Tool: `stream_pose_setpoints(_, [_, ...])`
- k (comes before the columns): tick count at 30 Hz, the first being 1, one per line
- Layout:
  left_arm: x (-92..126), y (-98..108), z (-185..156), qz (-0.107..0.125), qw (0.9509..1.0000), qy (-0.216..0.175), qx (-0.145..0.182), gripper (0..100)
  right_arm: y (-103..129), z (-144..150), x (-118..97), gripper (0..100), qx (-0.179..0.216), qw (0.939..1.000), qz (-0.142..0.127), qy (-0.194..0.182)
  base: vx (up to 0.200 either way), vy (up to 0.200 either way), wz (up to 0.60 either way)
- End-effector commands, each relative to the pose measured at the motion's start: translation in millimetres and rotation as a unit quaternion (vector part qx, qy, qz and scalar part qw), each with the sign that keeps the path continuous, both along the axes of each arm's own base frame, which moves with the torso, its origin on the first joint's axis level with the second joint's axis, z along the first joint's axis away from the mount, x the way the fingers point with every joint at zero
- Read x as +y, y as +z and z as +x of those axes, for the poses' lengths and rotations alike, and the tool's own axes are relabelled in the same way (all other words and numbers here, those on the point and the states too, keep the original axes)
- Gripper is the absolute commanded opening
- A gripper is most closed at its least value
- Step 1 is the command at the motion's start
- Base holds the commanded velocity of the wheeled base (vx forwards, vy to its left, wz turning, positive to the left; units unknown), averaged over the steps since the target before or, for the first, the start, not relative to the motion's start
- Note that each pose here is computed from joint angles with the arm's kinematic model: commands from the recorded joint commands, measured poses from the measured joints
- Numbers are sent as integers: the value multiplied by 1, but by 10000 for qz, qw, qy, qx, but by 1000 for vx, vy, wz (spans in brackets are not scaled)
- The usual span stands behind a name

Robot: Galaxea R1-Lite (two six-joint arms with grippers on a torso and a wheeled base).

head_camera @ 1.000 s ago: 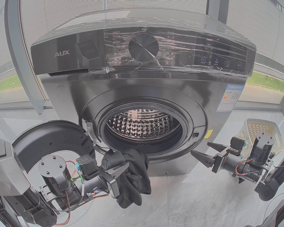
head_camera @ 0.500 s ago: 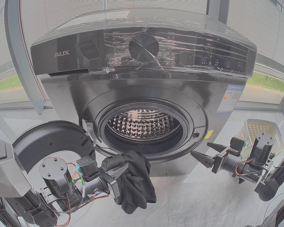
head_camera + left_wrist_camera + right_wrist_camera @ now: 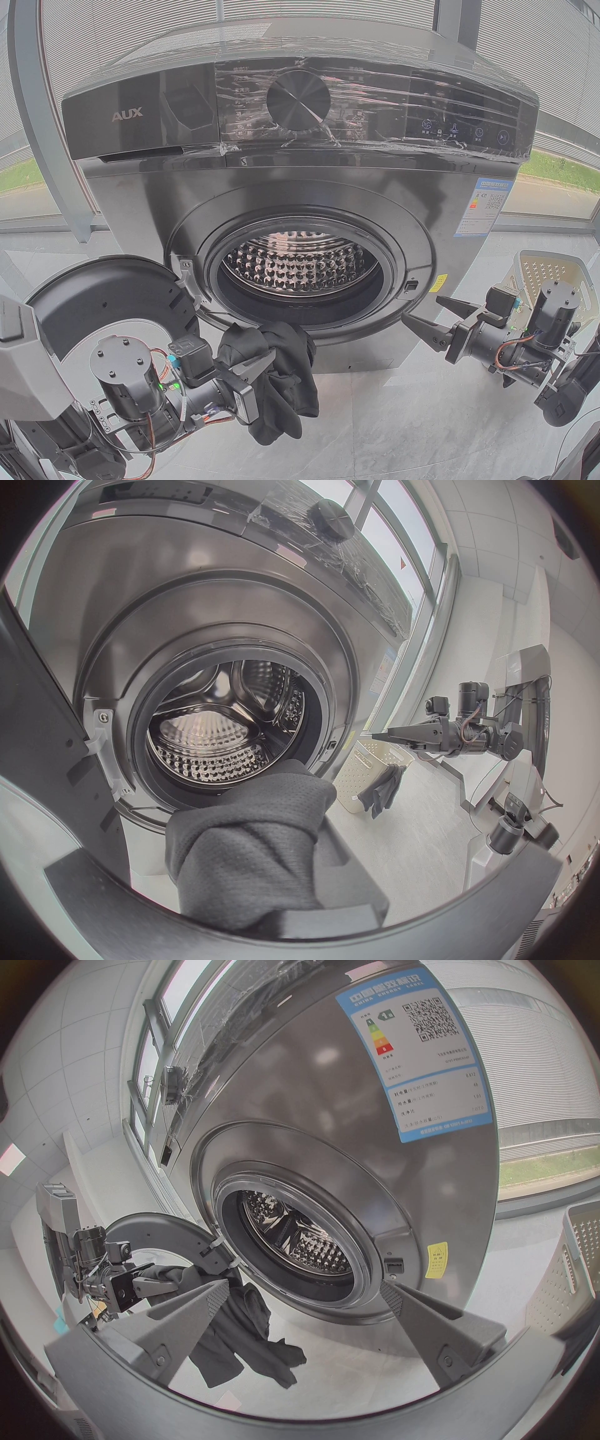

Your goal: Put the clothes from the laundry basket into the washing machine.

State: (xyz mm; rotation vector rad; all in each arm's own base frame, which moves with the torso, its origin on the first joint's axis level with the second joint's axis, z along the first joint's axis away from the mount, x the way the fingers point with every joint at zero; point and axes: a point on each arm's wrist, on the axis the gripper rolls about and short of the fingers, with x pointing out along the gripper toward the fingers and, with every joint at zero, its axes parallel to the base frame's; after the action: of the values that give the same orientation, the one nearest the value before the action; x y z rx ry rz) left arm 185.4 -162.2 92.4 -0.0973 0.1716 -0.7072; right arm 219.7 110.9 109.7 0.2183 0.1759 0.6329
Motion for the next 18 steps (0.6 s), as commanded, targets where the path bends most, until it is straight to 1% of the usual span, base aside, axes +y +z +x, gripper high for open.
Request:
stream_pose_setpoints(1, [-2,0,-2,-11,10000,-57,-10,0,-8,3,1,100,70,10000,-35,-6,0,0,0])
stream_pose_setpoints(6, [-2,0,-2,-5,10000,-57,-4,0,-15,2,1,100,21,10000,-37,-11,0,0,0])
stream_pose_setpoints(9, [-2,-1,-2,5,10000,-57,7,0,-14,2,1,100,10,10000,-40,-3,0,0,0])
stream_pose_setpoints(12, [-2,0,-2,-26,10000,-39,4,0,-13,1,2,100,-11,10000,-30,13,0,0,0])
stream_pose_setpoints(13, [-2,1,-2,-69,10000,-35,1,0,-13,1,2,100,-18,10000,-26,28,0,0,0])
stream_pose_setpoints(16, [-2,0,-2,-39,10000,-44,26,0,-13,1,2,100,-4,10000,-33,28,200,-200,0])
stream_pose_setpoints(18, [-2,-2,-2,5,10000,-48,28,0,-13,1,2,100,-11,10000,-30,28,0,0,0])
